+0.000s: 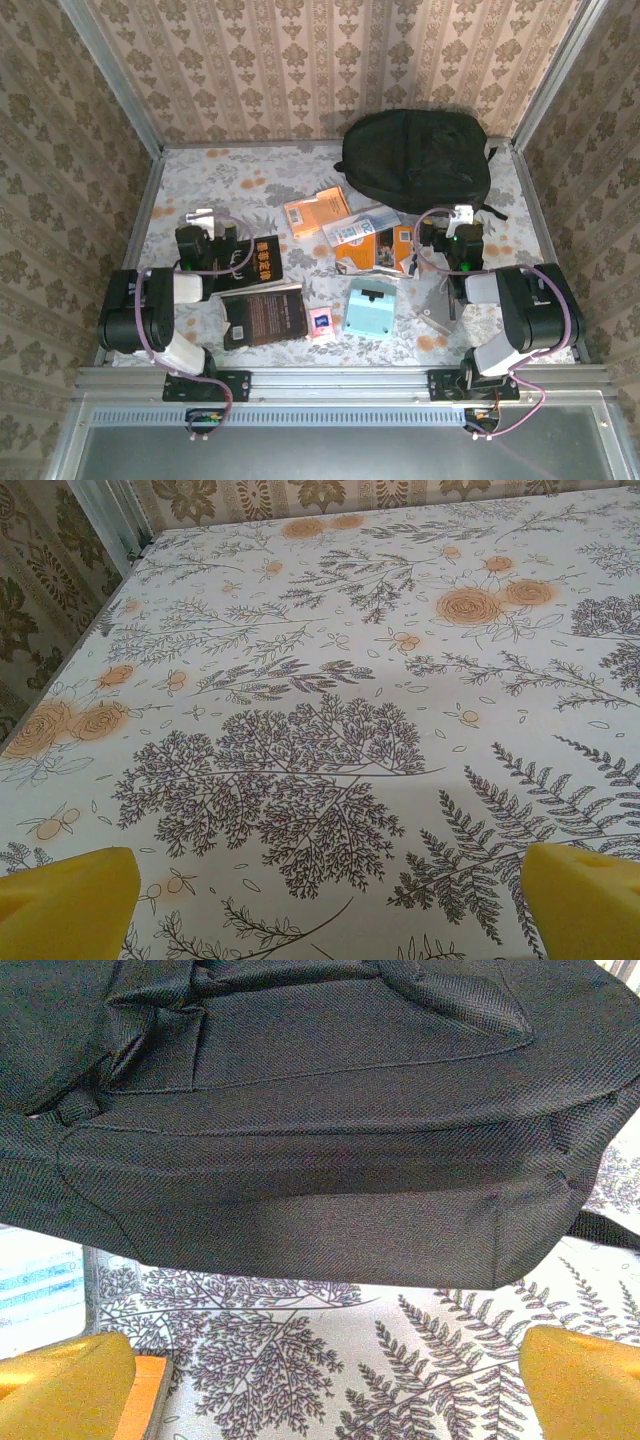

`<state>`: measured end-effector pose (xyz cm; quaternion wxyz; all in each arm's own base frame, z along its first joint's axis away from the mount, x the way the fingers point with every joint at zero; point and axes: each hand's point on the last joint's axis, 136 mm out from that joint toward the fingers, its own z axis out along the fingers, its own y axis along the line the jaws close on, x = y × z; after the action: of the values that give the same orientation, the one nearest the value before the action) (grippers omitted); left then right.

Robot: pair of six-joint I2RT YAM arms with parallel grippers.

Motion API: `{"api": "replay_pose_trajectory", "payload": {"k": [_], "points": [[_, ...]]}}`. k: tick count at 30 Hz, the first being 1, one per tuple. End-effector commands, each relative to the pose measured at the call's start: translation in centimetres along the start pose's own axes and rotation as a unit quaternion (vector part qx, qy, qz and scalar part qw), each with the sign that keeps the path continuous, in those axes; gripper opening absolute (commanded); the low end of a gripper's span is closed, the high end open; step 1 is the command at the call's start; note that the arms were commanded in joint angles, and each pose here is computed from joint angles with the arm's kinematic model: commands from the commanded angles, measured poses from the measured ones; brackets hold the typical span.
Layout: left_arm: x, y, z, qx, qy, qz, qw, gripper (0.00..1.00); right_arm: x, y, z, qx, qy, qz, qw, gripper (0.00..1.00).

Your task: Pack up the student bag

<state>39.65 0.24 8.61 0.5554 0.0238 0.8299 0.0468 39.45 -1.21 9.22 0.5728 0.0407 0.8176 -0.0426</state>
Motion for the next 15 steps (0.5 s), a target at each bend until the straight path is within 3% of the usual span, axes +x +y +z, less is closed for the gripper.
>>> {"api": "replay_pose_trajectory", "payload": {"k": [1, 15], "points": [[-0.8, -0.02, -0.15, -0.002, -0.016, 0.001, 1.0, 1.0, -0.79, 0.51, 0.22, -0.011, -0.007, -0.003, 1.0, 1.0], [-0.81, -0.01, -0.14, -0.001, -0.014, 0.001, 1.0, 1.0, -0.78, 0.56, 0.35, -0.018, -0.003, 0.001, 1.0, 1.0]]}}
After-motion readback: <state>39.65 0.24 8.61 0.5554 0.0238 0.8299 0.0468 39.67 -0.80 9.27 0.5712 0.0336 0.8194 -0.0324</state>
